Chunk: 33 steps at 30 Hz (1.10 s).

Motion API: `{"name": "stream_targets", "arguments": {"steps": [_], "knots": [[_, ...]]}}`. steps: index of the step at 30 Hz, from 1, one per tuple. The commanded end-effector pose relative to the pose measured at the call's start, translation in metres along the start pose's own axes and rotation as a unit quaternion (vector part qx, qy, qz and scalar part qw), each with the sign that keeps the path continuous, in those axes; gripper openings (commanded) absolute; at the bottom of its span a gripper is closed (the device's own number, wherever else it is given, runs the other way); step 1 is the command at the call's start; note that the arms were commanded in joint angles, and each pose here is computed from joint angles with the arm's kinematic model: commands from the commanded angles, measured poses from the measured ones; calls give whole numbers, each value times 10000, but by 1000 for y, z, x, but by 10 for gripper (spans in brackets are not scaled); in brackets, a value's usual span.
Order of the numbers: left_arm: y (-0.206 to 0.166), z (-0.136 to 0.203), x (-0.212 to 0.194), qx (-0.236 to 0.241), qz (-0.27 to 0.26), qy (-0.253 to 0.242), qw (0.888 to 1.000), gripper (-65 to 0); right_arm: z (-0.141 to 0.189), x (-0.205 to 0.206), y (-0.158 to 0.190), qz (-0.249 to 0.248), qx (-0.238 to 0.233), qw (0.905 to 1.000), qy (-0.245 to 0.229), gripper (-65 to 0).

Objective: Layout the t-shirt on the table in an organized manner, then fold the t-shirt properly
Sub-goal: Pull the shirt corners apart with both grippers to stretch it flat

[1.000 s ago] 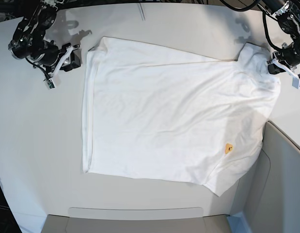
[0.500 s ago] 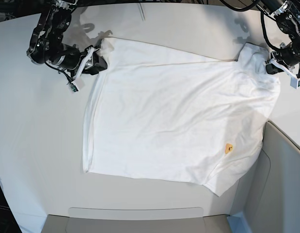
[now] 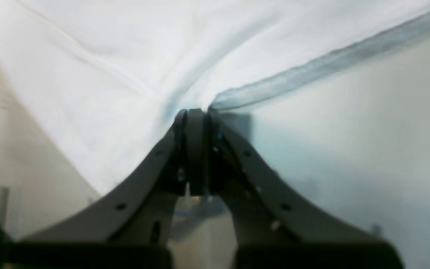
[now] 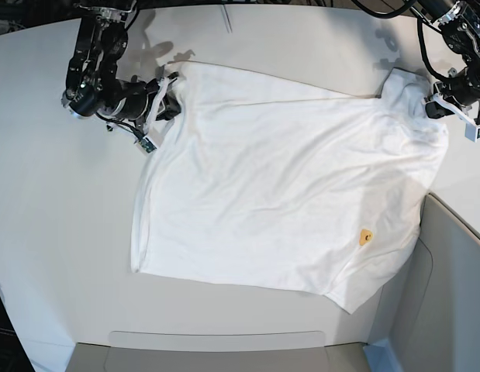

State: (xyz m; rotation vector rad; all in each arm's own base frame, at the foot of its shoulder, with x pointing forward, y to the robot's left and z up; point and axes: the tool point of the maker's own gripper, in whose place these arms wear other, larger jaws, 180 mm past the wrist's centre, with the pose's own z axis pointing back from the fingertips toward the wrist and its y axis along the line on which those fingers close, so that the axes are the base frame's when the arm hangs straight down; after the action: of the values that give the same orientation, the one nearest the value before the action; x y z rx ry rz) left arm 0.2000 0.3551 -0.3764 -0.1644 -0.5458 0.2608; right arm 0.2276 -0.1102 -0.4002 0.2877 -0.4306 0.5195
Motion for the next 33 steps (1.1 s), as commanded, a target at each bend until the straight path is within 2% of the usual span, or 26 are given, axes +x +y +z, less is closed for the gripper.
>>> {"name": "stream_targets", "arguments": {"steps": [1, 5, 10, 16, 19, 24, 30, 33], "knots": [[4, 9, 14, 62, -93, -230, 9997, -650, 17, -15, -26, 113, -599, 9973, 410, -650], [6, 9, 9, 88, -77, -173, 9998, -650, 52, -9, -60, 29, -1464, 9889, 263, -650], [13, 12, -12, 173, -58, 79, 9998, -650, 77, -16, -84, -323, -1949, 9801, 164, -650], [18, 15, -35, 227, -52, 351, 9991, -650, 67, -22, -70, -227, -1745, 9840, 282, -650], [16, 27, -39, 361, -283, 366, 9983, -650, 62, -20, -62, -180, -1639, 9859, 272, -650], [-7, 48, -52, 483, -783, 361, 9951, -650, 49, -21, -41, 142, -1362, 9897, 416, -650], [-3, 56, -72, 585, -776, 587, 9935, -650, 50, -23, -41, 194, -1364, 9894, 460, -650], [1, 60, -80, 641, -758, 682, 9927, -650, 56, -35, -47, 288, -1463, 9867, 646, -650]]}}
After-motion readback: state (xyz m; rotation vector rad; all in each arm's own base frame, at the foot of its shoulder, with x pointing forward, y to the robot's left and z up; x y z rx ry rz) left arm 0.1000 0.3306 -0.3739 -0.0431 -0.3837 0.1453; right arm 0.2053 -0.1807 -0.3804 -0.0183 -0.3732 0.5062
